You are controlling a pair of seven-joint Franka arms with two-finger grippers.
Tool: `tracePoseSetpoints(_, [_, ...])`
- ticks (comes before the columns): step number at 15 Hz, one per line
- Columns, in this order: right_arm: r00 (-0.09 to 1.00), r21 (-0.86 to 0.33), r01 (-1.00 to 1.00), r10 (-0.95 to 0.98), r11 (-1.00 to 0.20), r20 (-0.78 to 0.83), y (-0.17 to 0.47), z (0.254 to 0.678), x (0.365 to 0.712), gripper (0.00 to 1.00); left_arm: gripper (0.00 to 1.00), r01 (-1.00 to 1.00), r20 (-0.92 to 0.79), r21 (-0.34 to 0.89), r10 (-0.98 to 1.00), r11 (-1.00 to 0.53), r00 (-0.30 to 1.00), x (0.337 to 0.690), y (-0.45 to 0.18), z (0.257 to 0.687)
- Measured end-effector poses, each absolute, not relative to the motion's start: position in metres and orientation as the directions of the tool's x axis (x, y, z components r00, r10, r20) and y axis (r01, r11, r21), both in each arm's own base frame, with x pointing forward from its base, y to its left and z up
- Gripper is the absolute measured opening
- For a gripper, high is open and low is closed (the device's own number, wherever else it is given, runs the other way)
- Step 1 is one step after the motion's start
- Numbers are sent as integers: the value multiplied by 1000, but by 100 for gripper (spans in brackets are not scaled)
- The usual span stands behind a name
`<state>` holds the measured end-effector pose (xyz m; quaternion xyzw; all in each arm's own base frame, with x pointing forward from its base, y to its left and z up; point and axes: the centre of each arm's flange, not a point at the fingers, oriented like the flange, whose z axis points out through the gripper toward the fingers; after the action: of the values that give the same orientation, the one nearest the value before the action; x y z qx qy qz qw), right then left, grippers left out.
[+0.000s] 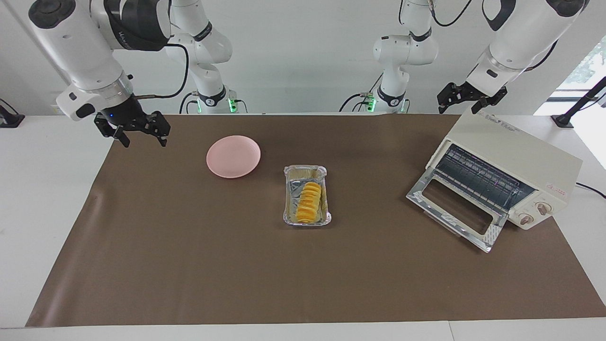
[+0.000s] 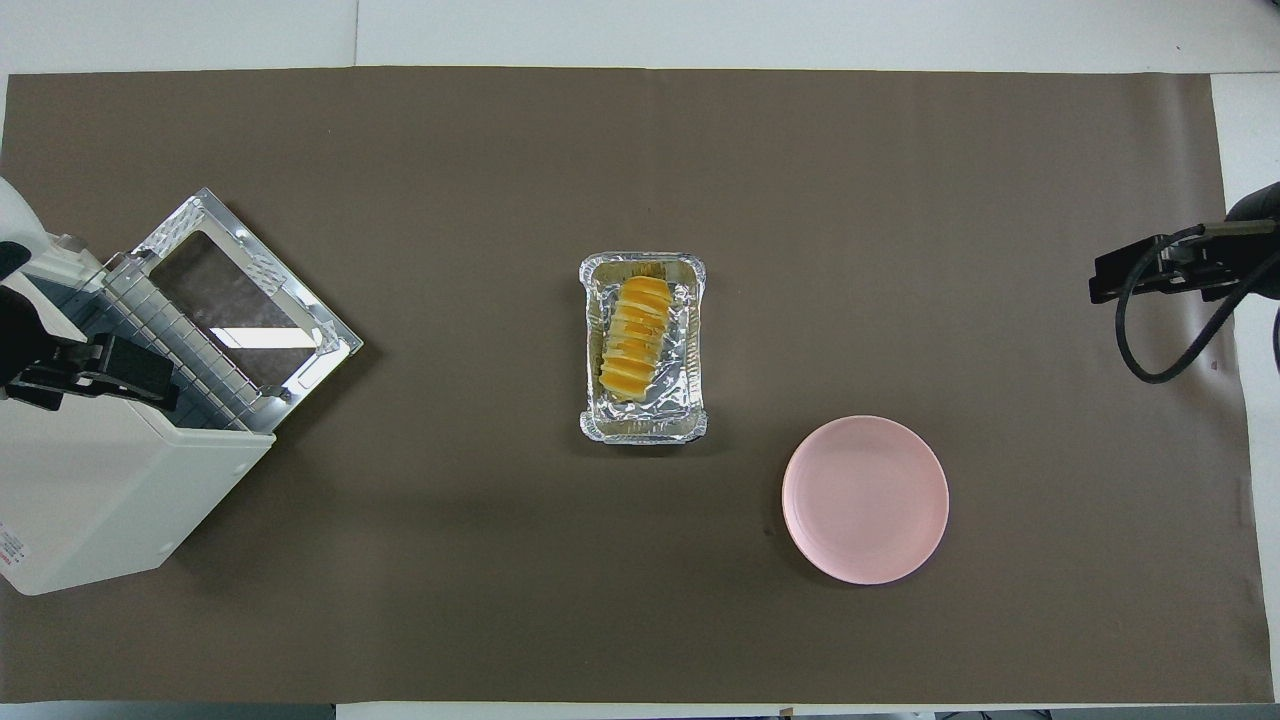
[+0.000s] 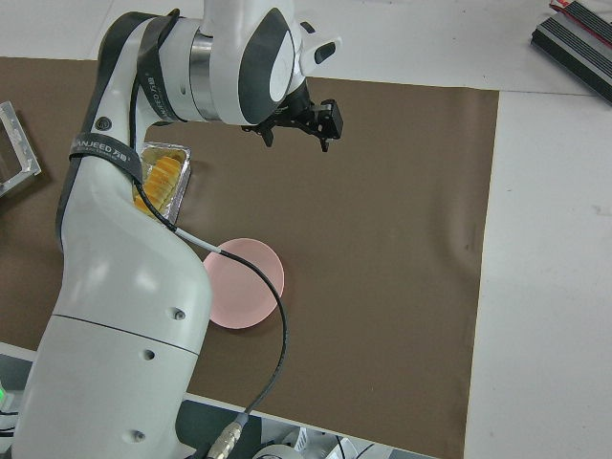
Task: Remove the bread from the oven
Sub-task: 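Reach the right gripper to the foil tray edge and grasp it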
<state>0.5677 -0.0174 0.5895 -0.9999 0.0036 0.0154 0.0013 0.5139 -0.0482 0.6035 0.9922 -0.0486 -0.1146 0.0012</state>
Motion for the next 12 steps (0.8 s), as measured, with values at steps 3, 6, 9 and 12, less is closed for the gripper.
tracePoseSetpoints(3, [999, -3, -8, -8, -1000, -31, -18, 589, 568, 100, 100, -94, -245, 12, -94, -996, 965, 520, -48, 594])
tracePoseSetpoints(6, [1000, -10, 18, 18, -1000, -7, -2, 587, 571, 100, 100, -93, -247, 13, -93, -996, 965, 520, -47, 593])
tracePoseSetpoints(9, [993, -15, 116, 117, -993, -15, 55, 573, 568, 100, 100, -90, -246, 13, -90, -996, 965, 520, -46, 594])
tracePoseSetpoints(12, [980, -15, 195, 196, -981, -38, 120, 546, 557, 100, 100, -81, -227, 13, -82, -997, 970, 519, -41, 603])
